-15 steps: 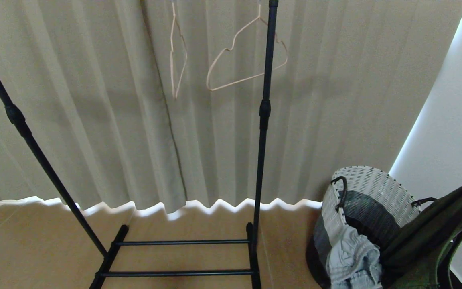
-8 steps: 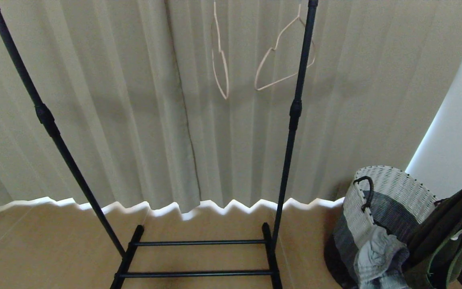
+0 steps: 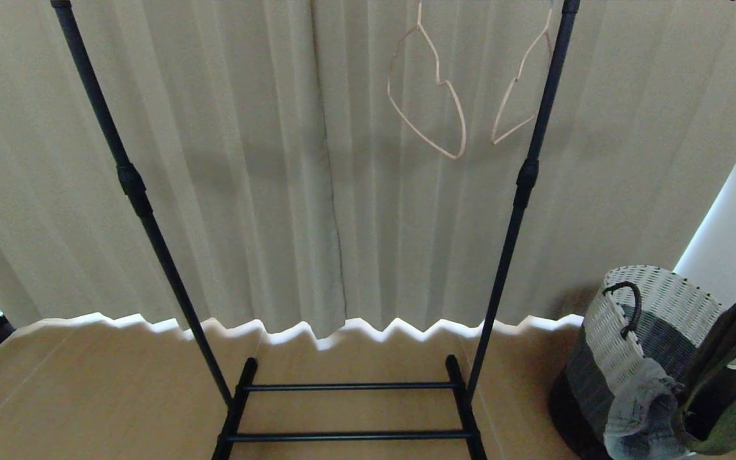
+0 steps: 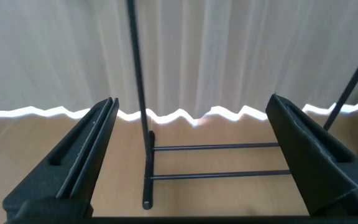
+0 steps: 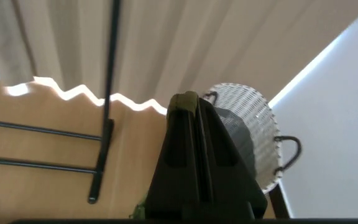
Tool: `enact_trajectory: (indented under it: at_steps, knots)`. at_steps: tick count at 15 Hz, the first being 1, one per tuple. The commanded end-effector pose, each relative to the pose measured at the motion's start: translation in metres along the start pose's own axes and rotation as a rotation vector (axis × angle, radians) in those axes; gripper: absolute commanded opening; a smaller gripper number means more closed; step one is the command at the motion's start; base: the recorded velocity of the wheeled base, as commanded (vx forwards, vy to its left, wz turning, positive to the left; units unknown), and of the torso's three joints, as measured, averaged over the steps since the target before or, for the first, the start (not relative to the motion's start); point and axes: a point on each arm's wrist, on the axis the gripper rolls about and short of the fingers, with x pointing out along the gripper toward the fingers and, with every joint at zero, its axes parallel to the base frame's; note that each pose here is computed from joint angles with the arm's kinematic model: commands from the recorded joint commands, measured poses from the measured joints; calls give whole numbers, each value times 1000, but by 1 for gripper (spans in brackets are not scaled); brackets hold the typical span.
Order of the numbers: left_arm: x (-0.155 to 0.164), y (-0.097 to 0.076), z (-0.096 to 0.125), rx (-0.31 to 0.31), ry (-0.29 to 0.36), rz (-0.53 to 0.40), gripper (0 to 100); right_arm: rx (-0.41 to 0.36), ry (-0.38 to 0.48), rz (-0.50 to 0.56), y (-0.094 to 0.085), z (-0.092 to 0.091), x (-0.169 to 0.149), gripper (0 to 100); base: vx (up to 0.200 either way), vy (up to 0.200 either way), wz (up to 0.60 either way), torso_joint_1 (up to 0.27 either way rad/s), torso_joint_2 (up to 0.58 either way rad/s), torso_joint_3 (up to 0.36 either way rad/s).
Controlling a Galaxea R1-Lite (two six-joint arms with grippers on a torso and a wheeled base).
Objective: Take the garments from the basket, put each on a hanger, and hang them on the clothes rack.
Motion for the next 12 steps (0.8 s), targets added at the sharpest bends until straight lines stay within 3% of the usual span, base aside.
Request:
enact_trajectory:
  at_steps: [1,5,7,10,12]
  knots:
    - [0,0,0,-5,0,4,100,-1,-6,-2,0,1,2,0,0,0,0,0,0,0]
    - [0,0,0,3,1,0,100,4,-41,-8,-2,12,13,0,0,0,0,0,0,0]
    - [0,0,0,7,3,0,100,10,-107,-26,-4,25,19,0,0,0,0,0,0,0]
    - [0,0,0,52,-1,-19,100,8,-164,56,5,43,25,0,0,0,0,0,0,0]
    - [0,-1,1,54,-12,-49,100,15,-206,107,11,65,33,0,0,0,0,0,0,0]
